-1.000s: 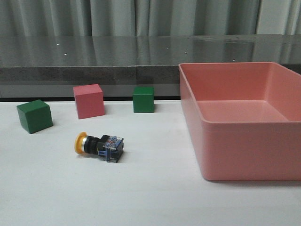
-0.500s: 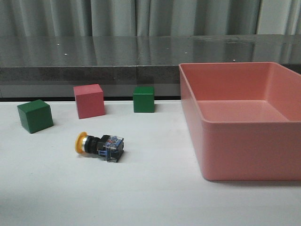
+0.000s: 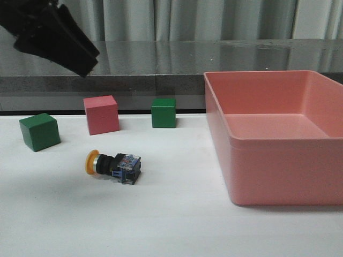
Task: Place and stand button with both arms
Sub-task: 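Lower the left gripper and grasp the button by its yellow cap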
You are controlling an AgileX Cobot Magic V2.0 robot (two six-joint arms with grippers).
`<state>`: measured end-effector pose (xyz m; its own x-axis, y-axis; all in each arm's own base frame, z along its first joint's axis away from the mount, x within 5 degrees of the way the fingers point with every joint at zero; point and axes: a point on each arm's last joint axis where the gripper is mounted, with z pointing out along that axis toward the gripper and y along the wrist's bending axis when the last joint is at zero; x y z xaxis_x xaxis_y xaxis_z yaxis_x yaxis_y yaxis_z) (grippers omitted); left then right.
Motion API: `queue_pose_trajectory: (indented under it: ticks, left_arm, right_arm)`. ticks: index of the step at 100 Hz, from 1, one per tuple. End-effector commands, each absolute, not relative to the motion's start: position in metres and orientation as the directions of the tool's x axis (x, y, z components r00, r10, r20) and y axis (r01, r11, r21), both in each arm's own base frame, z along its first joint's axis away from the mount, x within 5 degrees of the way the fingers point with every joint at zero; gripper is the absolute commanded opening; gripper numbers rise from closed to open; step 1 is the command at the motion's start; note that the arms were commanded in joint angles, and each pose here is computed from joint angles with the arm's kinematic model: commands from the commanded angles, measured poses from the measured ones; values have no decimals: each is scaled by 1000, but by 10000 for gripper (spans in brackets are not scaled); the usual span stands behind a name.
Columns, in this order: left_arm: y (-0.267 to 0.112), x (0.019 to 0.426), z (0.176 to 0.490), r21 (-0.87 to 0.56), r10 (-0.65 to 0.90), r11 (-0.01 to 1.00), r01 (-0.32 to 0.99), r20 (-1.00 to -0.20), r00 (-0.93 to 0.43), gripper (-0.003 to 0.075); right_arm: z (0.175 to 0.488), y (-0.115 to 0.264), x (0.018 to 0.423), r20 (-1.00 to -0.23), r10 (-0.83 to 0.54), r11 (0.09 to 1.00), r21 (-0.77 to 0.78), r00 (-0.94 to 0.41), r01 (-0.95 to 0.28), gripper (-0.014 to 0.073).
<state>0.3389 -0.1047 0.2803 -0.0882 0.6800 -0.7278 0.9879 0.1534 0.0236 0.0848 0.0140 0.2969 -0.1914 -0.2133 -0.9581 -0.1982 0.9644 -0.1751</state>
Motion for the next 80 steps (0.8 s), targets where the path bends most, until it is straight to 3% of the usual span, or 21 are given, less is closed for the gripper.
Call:
queue_pose_trajectory:
  ticks: [1,26,55,80]
  left_arm:
    - [-109,353,295,35,591,126,991,-806,-47,562]
    - [-113,367,276,-57,572,85,995,-815,-96,545]
    - [-112,366,271,18,595,28,999,-804,-2,523]
    - [-109,359,246,37,627,-3,999,-779,31,479]
  right_arm:
    - [310,13,86,-976,-187,972,-166,-116,-167,-61]
    - [310,13,86,-975,-187,972,-166,-116,-167,-61]
    - [310,13,86,-975,-187,972,-166,-117,-167,-61]
    - [307,13,87,-974,-187,972,-166,-124,-167,-61]
